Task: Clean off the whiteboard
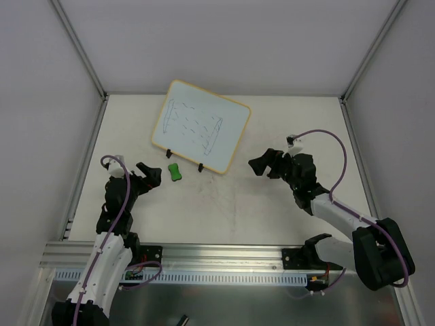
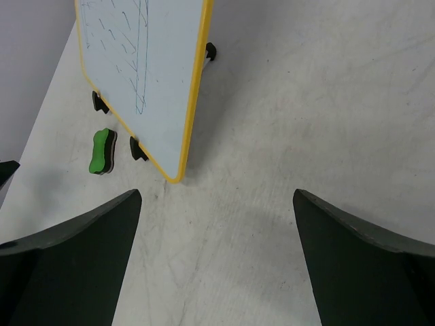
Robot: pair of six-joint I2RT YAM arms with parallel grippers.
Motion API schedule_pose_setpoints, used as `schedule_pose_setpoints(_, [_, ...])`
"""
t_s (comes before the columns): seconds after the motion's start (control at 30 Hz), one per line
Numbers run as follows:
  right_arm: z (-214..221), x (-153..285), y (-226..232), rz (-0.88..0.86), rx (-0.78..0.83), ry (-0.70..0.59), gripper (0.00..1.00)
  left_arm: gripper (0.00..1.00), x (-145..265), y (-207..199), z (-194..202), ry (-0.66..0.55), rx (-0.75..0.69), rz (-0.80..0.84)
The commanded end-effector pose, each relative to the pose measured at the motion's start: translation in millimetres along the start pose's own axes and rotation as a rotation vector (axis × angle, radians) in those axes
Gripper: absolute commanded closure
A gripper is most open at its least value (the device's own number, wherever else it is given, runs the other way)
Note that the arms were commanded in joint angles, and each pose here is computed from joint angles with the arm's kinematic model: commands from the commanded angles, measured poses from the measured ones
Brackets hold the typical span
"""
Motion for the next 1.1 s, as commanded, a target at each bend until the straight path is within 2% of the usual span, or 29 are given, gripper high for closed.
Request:
schedule_pose_setpoints(0.0, [-17.9, -0.7, 7.6, -0.029, 0.040, -0.082, 0.01, 0.01, -0.1, -9.0, -16.4, -0.060, -0.021, 0.026])
schedule_pose_setpoints(0.3, [-20.8, -3.5, 5.3, 0.002, -0.002, -0.095, 0.01, 0.01, 2.4, -10.1, -16.7, -0.071, -0.039, 0.045])
schedule_pose_setpoints(0.43, [-21.0, -8.4, 8.9, -0.103, -0.010, -0.168, 0.01, 0.01, 2.8, -11.0, -17.3, -0.067, -0.044, 0.050])
schedule_pose_setpoints(0.53, [-15.5, -16.1, 2.0, -0.171, -0.063, -0.098, 0.01, 0.01, 2.9, -11.1, -17.0, -0.063, -0.047, 0.051])
schedule_pose_setpoints(0.57, [-14.5, -16.0, 4.1, -0.243, -0.081, -0.068, 0.01, 0.01, 2.8, -11.0, -17.1, -0.064, -0.047, 0.050])
schedule_pose_setpoints(0.6, [-19.0, -16.1, -1.2, -0.269, -0.144, -0.080, 0.01, 0.01, 2.8, -11.7, -17.3, -0.063, -0.049, 0.054])
schedule_pose_setpoints(0.63, [-21.7, -19.1, -0.6, -0.342, -0.143, -0.133, 0.01, 0.01, 2.7, -11.3, -16.5, -0.057, -0.057, 0.055])
schedule_pose_setpoints(0.7, [-24.3, -18.9, 0.6, -0.418, -0.199, -0.142, 0.01, 0.01, 1.6, -9.2, -16.0, -0.056, -0.059, 0.040])
schedule_pose_setpoints(0.73, [-33.7, -22.8, 5.3, -0.468, -0.179, -0.173, 0.01, 0.01, 0.9, -8.0, -15.8, -0.054, -0.060, 0.029])
schedule_pose_setpoints(0.8, [-27.1, -35.3, 0.5, -0.472, -0.214, -0.128, 0.01, 0.01, -0.7, -6.5, -15.0, -0.038, -0.059, 0.011])
schedule_pose_setpoints(1.07, [-32.5, -65.9, 2.7, -0.500, -0.189, -0.132, 0.02, 0.01, -4.7, -6.1, -14.4, -0.005, -0.061, -0.007])
Point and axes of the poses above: each gripper's point midway between its finger pads, its own x axis back along the fingers, its own y axis along the line the jaws close on, z = x × y, the point moved 7 cm from there along x, back along the fingers, and after that the axes turned 3 degrees about x, right-handed, at the moved point
